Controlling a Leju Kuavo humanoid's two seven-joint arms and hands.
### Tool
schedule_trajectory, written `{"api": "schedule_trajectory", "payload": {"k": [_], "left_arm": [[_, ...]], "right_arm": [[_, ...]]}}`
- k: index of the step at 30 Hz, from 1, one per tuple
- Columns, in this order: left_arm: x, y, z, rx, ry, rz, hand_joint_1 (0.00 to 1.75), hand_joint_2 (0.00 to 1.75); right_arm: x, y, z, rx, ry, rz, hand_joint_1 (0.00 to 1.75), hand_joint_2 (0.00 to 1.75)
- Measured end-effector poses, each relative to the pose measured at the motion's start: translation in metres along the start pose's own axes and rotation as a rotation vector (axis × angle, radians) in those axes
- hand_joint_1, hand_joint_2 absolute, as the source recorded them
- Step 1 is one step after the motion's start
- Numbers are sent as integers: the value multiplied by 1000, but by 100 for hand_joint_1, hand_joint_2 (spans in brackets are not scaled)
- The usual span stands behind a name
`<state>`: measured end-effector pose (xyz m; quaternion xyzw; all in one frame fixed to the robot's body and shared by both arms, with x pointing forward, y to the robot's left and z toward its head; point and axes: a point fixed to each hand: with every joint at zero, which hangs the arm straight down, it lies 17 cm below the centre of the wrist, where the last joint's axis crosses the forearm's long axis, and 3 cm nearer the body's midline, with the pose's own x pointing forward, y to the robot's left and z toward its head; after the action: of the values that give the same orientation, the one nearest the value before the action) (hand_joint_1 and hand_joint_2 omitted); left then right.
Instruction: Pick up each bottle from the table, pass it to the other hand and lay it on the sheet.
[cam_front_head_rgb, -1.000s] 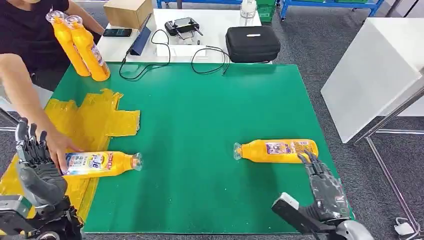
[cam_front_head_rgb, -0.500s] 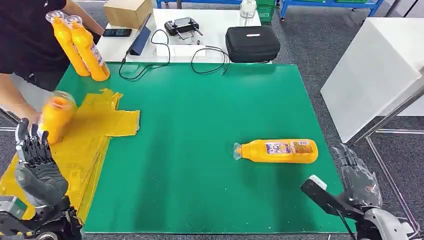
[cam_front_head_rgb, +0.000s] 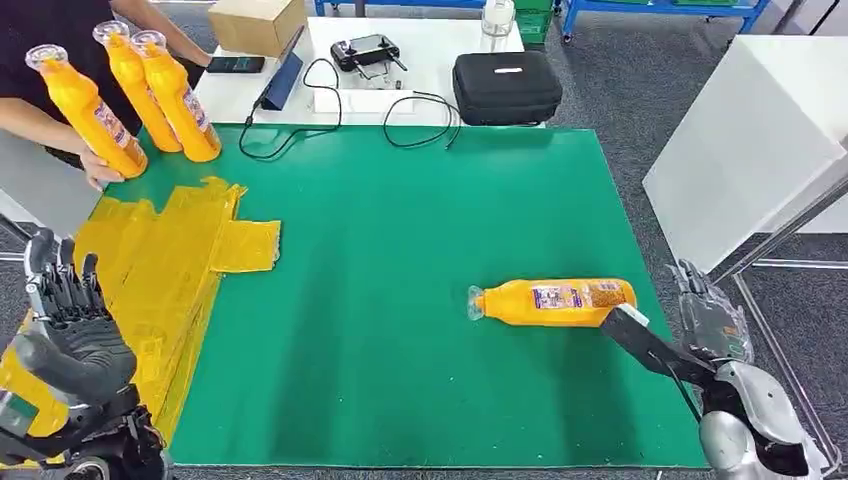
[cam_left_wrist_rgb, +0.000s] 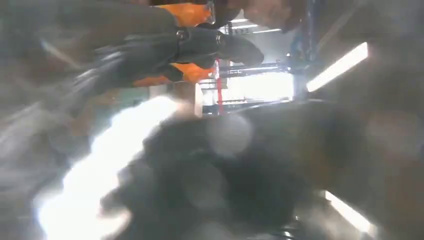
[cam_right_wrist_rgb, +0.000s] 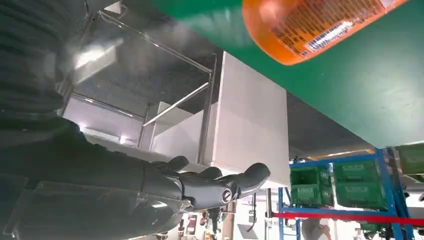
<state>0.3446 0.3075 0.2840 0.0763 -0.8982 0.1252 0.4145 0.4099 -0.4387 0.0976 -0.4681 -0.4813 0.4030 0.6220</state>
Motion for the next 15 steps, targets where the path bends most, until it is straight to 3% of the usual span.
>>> {"api": "schedule_trajectory", "payload": {"k": [15], "left_arm": [[3, 0, -2, 3, -8, 49, 0, 0]], "right_arm": [[7, 10, -14, 30, -8, 6, 0, 175]]}}
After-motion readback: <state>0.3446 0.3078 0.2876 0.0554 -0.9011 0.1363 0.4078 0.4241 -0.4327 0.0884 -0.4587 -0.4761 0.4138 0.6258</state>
